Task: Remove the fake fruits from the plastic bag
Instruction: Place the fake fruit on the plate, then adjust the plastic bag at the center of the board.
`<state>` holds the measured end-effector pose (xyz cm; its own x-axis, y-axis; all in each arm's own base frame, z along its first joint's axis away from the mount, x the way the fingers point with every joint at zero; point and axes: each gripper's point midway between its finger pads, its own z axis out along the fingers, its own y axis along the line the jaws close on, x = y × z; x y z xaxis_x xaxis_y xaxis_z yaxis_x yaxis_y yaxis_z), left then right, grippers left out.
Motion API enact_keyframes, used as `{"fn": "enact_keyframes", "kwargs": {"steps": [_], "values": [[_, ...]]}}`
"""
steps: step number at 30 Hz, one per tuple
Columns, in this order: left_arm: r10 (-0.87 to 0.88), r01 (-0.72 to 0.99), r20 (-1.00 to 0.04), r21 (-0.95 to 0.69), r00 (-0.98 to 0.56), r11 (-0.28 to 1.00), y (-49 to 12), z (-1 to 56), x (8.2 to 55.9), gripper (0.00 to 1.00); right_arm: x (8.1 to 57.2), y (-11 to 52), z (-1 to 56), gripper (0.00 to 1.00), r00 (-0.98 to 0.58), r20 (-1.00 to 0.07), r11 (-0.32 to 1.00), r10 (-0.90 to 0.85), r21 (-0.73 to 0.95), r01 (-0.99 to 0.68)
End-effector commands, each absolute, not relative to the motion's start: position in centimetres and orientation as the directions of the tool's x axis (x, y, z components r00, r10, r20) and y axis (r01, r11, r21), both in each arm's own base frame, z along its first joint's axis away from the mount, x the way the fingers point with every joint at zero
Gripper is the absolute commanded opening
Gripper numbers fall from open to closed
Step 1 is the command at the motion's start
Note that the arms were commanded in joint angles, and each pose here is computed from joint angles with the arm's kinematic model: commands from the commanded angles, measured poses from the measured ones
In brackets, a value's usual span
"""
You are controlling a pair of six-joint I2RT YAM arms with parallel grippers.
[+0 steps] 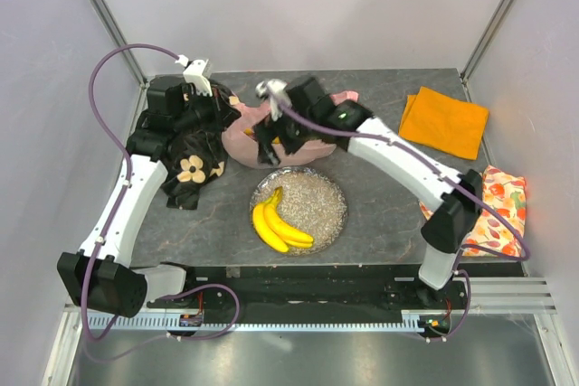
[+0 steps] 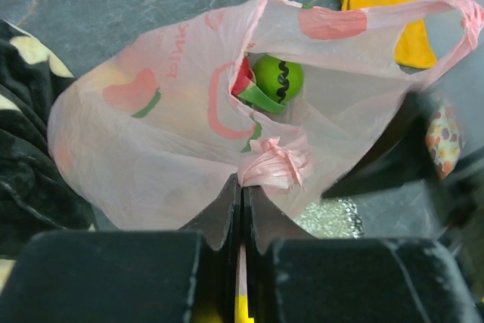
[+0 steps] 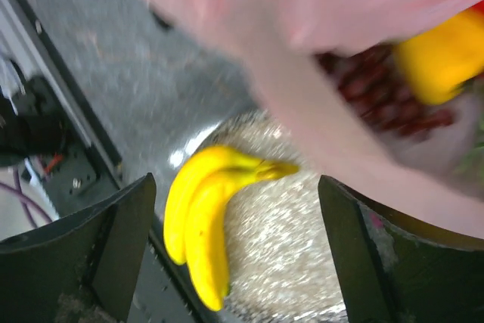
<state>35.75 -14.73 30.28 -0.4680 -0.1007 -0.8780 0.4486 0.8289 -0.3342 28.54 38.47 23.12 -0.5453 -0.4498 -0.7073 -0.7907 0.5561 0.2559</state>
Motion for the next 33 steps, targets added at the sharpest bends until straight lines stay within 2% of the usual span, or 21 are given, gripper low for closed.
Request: {"fn": "enact_keyframes", "kwargs": {"steps": [1, 3, 4, 6, 7, 9, 11, 12, 13, 18, 22, 25, 27, 30, 33], "values": [[-0.085, 0.527, -0.89, -0.339, -0.448, 0.779, -15.6, 31.7, 34.2, 0.02, 33.2, 35.1, 31.7, 0.9, -0.417, -0.856, 0.605, -0.304, 0.165, -0.779], [-0.087, 0.544, -0.883, -0.359, -0.461, 0.759, -16.1, 31.6, 33.7, 0.02, 34.8, 34.1, 31.0, 0.75, -0.336, -0.861, 0.617, -0.381, 0.034, -0.786], [-0.088, 0.551, -0.879, -0.368, -0.468, 0.749, -16.3, 31.5, 33.5, 0.02, 35.7, 33.3, 30.1, 0.72, -0.315, -0.85, 0.624, -0.422, -0.02, -0.781], [-0.099, 0.552, -0.871, -0.388, -0.481, 0.738, -16.5, 31.7, 33.1, 0.01, 36.4, 32.9, 27.9, 0.59, -0.281, -0.817, 0.586, -0.503, -0.084, -0.806], [-0.093, 0.565, -0.87, -0.392, -0.484, 0.726, -16.7, 31.7, 32.9, 0.02, 36.9, 32.3, 26.3, 0.56, -0.229, -0.785, 0.537, -0.575, -0.151, -0.83], [-0.079, 0.57, -0.871, -0.383, -0.486, 0.727, -16.6, 31.4, 32.7, 0.02, 37.7, 31.5, 23.4, 0.45, -0.219, -0.735, 0.502, -0.642, -0.187, -0.844], [-0.055, 0.569, -0.871, -0.366, -0.489, 0.737, -16.4, 30.7, 32.8, 0.02, 39.4, 29.6, 19.8, 0.43, -0.275, -0.682, 0.521, -0.678, -0.182, -0.834], [-0.045, 0.566, -0.865, -0.365, -0.499, 0.74, -16.3, 30.2, 32.7, 0.01, 40.2, 28.5, 18.5, 0.38, -0.315, -0.661, 0.549, -0.681, -0.176, -0.817], [-0.036, 0.565, -0.861, -0.363, -0.507, 0.741, -16.3, 29.7, 32.6, 0.02, 41.9, 26.0, 17.5, 0.38, -0.399, -0.645, 0.629, -0.652, -0.167, -0.759], [0.001, 0.545, -0.821, -0.379, -0.571, 0.748, -16.5, 26.5, 32.4, 0.02, 45.8, 16.6, 14.2, 0.35, -0.617, -0.581, 0.815, -0.53, -0.148, -0.56], [0.017, 0.519, -0.794, -0.38, -0.607, 0.765, -17.3, 24.4, 32.3, 0.02, 44.2, 9.0, 13.2, 0.33, -0.703, -0.523, 0.871, -0.481, -0.192, -0.452], [0.03, 0.531, -0.77, -0.411, -0.637, 0.741, -18.8, 23.4, 32.4, 0.01, 41.4, 6.0, 12.9, 0.33, -0.735, -0.49, 0.882, -0.469, -0.22, -0.416], [0.044, 0.557, -0.777, -0.409, -0.628, 0.722, -19.8, 23.9, 32.6, 0.02, 39.1, 5.7, 13.1, 0.33, -0.732, -0.49, 0.879, -0.473, -0.207, -0.43], [0.071, 0.591, -0.782, -0.405, -0.619, 0.698, -21.4, 24.3, 33.0, 0.02, 37.7, 7.1, 15.6, 0.36, -0.679, -0.567, 0.87, -0.466, -0.158, -0.466], [0.067, 0.589, -0.784, -0.404, -0.617, 0.7, -21.8, 24.5, 33.7, 0.02, 37.6, 10.7, 19.2, 0.47, -0.548, -0.685, 0.813, -0.481, -0.113, -0.572]]}}
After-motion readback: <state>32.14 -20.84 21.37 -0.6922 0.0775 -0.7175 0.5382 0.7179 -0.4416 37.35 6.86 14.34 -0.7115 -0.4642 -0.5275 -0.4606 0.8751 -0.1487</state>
